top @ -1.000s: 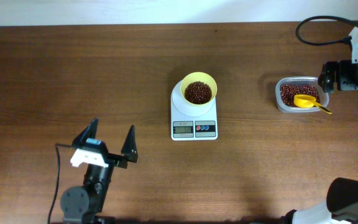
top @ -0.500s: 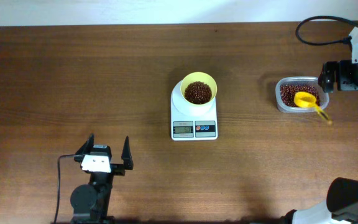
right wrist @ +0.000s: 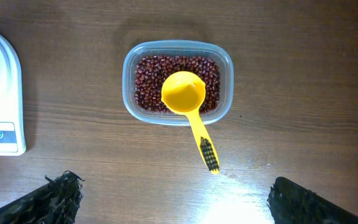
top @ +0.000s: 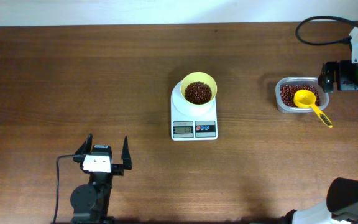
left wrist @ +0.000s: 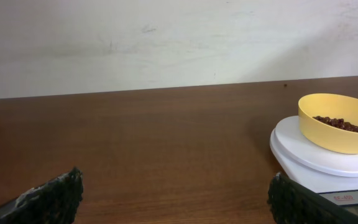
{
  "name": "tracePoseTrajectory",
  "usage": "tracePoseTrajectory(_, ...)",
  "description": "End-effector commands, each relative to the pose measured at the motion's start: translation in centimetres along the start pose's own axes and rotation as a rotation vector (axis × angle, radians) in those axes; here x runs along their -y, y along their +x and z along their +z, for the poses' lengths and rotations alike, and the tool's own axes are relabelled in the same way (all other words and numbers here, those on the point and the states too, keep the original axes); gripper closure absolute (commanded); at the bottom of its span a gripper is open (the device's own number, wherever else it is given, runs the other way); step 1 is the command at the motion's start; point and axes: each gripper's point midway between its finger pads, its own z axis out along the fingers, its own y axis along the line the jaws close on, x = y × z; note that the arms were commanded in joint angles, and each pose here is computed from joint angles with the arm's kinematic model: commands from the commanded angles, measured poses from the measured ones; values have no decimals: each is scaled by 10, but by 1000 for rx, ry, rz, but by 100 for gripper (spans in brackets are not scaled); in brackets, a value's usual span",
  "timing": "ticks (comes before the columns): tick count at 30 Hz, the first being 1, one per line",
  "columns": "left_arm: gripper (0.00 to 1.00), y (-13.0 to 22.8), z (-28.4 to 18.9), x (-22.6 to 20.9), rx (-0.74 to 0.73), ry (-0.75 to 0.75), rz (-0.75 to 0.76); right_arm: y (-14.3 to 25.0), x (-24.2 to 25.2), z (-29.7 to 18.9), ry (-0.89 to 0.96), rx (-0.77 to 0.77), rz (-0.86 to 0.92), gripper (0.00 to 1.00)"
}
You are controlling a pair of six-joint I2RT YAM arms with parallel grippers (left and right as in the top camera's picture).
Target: Scoop item into bowl and weigh 50g on scale
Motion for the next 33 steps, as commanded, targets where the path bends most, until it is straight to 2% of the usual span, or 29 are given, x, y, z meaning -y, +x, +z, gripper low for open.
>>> tracePoseTrajectory(1, 1, 2, 0, -4, -6, -21, 19, -3, -1, -10, 11, 29, -2, 1)
tracePoseTrajectory(26, 1, 2, 0, -4, -6, -21, 19, -9, -1, -10, 8, 52, -4, 1)
tracePoseTrajectory(33, 1, 2, 0, -4, -6, -21, 19, -61, -32, -37, -157, 333, -70, 1)
